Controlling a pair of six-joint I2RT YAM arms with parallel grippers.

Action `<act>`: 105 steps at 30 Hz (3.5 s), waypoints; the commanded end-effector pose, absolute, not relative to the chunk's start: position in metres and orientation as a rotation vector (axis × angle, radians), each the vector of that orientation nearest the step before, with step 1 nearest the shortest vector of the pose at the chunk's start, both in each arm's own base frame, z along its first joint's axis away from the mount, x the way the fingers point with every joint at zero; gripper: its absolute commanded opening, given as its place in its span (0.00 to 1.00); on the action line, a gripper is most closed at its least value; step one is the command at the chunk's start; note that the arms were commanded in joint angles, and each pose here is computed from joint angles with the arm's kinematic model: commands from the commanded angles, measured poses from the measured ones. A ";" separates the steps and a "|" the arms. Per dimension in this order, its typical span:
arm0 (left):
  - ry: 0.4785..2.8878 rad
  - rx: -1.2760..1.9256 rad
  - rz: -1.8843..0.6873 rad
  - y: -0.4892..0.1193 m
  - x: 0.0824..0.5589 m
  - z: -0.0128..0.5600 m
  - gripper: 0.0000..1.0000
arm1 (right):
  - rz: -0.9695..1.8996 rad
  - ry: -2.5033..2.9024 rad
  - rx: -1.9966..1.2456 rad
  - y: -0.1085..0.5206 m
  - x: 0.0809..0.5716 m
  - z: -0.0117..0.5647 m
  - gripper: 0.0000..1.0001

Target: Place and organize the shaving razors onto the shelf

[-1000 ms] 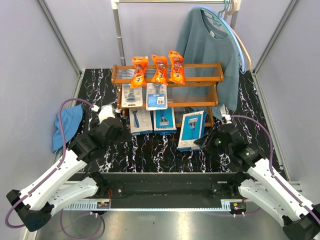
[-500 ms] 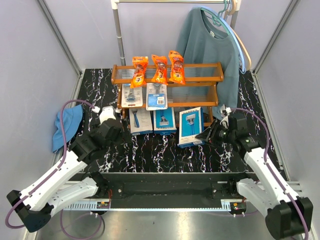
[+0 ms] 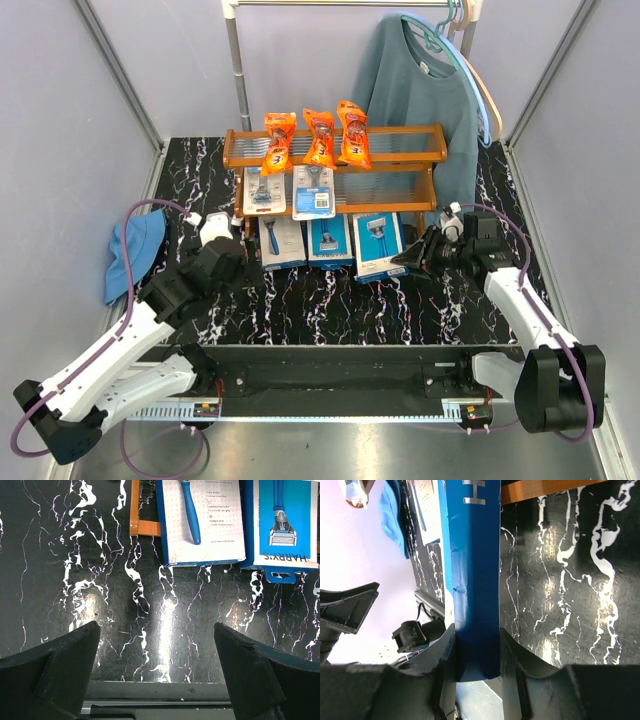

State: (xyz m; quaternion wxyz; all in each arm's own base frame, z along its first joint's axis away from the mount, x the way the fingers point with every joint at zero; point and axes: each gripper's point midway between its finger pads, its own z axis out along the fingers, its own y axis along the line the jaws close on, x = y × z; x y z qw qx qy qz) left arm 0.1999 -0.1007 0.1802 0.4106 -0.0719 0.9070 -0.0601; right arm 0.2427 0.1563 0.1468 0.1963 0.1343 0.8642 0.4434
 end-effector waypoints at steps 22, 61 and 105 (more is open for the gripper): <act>2.269 -0.032 -0.380 -0.147 0.208 0.177 0.99 | 1.280 2.208 0.297 0.161 0.293 0.151 0.09; 2.216 0.523 -0.693 -0.339 0.192 0.174 0.93 | 1.208 2.278 0.443 0.155 0.329 0.121 0.70; 2.217 0.652 -0.714 -0.459 0.280 0.101 0.51 | 1.177 2.290 0.459 0.151 0.310 0.133 0.75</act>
